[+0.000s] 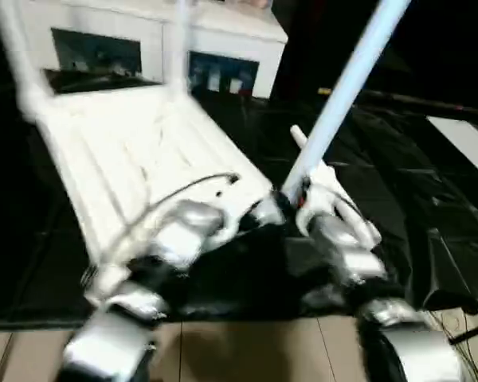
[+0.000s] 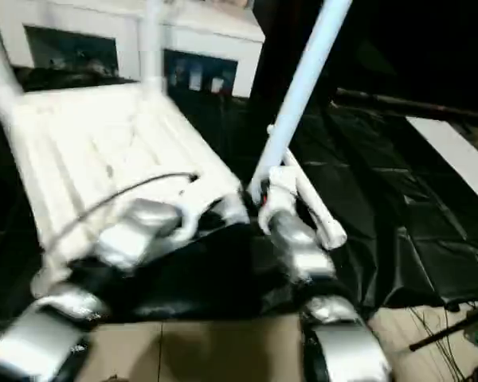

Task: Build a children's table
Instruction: Rotate leg to tighten

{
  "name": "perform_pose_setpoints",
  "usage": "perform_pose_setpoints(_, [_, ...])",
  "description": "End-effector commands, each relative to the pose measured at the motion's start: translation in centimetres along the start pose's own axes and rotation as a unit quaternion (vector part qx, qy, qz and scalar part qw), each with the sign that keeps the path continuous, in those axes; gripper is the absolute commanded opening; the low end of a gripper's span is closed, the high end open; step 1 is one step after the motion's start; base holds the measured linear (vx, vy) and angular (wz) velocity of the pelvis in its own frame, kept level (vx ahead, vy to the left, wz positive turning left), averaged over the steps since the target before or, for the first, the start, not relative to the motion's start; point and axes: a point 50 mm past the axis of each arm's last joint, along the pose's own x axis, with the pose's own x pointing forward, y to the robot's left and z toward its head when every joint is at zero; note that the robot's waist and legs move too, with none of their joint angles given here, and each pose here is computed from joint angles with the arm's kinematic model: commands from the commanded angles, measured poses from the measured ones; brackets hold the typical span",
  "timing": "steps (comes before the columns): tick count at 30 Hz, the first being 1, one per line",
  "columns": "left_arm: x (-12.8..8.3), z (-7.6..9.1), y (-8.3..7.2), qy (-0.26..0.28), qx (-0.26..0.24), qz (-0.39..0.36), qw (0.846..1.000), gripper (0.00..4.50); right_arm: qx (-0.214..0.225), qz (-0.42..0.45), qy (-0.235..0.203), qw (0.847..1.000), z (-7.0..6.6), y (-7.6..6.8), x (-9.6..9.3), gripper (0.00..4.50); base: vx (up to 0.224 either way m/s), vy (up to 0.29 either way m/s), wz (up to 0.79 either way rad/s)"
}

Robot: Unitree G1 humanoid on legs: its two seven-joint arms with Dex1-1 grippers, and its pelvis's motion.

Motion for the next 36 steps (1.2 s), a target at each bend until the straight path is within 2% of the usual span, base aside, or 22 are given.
perform_pose_setpoints(1, [0.4,-0.7,-0.1,0.007,-0.023,0.018,1.0,0.0,0.033,-0.016,0.066,0.997,-3.0,0.2,-0.4,2.59,0.0,0.0,0.0])
perform_pose_setpoints(6, [0.5,-0.9,-0.7,0.007,-0.021,0.01,1.0,0.0,0.019,0.008,0.059,0.998,-2.6,1.0,-0.1,2.59,0.0,0.0,0.0])
perform_pose_setpoints(7, [0.5,-0.9,-0.7,0.006,-0.022,0.009,1.0,0.0,0.02,0.013,0.055,0.998,-2.5,1.1,-0.1,2.94,0.0,0.0,0.0])
perform_pose_setpoints(9, [0.4,-0.9,-0.6,0.003,-0.021,0.008,1.0,0.0,0.024,0.023,0.044,0.998,-2.1,1.2,0.0,2.94,0.0,0.0,0.0])
perform_pose_setpoints(11, [0.2,-0.9,-0.5,-0.002,-0.015,0.003,1.0,0.0,0.019,0.027,0.035,0.999,-1.7,1.1,0.1,3.32,0.0,0.0,0.0])
perform_pose_setpoints(14, [-0.2,-0.9,-0.2,-0.01,-0.004,-0.009,1.0,0.0,-0.007,0.049,0.02,0.999,-0.9,0.7,0.1,3.39,0.0,0.0,0.0])
perform_pose_setpoints(16, [-0.4,-1.0,0.0,-0.009,-0.003,-0.012,1.0,0.0,-0.016,0.066,0.014,0.998,-0.5,0.6,0.1,3.64,0.0,0.0,0.0])
perform_pose_setpoints(18, [-1.0,-1.4,0.5,-0.008,0.009,-0.028,1.0,0.0,-0.036,0.13,0.003,0.991,0.2,0.0,-0.4,3.64,0.0,0.0,0.0])
perform_pose_setpoints(19, [-1.1,-1.4,0.5,-0.008,0.01,-0.029,0.999,0.0,-0.037,0.133,0.003,0.99,0.2,0.0,-0.5,3.64,0.0,0.0,0.0])
perform_pose_setpoints(20, [-1.4,-1.6,0.7,-0.011,0.022,-0.044,0.999,0.0,-0.059,0.172,0.003,0.983,0.4,-0.5,-0.9,3.64,0.0,0.0,0.0])
perform_pose_setpoints(22, [-1.6,-1.6,0.7,-0.011,0.025,-0.05,0.998,0.0,-0.069,0.186,0.005,0.98,0.4,-0.8,-1.1,3.64,0.0,0.0,0.0])
perform_pose_setpoints(25, [-2.3,-1.8,0.9,-0.02,0.05,-0.082,0.995,0.0,-0.121,0.223,0.017,0.967,0.4,-2.1,-2.0,3.64,0.0,0.0,0.0])
perform_pose_setpoints(28, [-3.4,-1.8,0.7,-0.039,0.079,-0.14,0.986,0.0,-0.156,0.274,0.023,0.949,0.6,-3.0,-3.0,3.64,0.0,0.0,0.0])
perform_pose_setpoints(30, [-4.6,-2.1,0.1,-0.044,0.102,-0.204,0.973,0.0,-0.172,0.315,0.028,0.933,0.9,-3.4,-3.8,3.64,0.0,0.0,0.0])
perform_pose_setpoints(36, [-5.5,-2.9,0.1,-0.029,0.117,-0.234,0.965,0.0,-0.2,0.368,0.036,0.908,1.2,-3.4,-4.5,3.64,0.0,0.0,0.0])
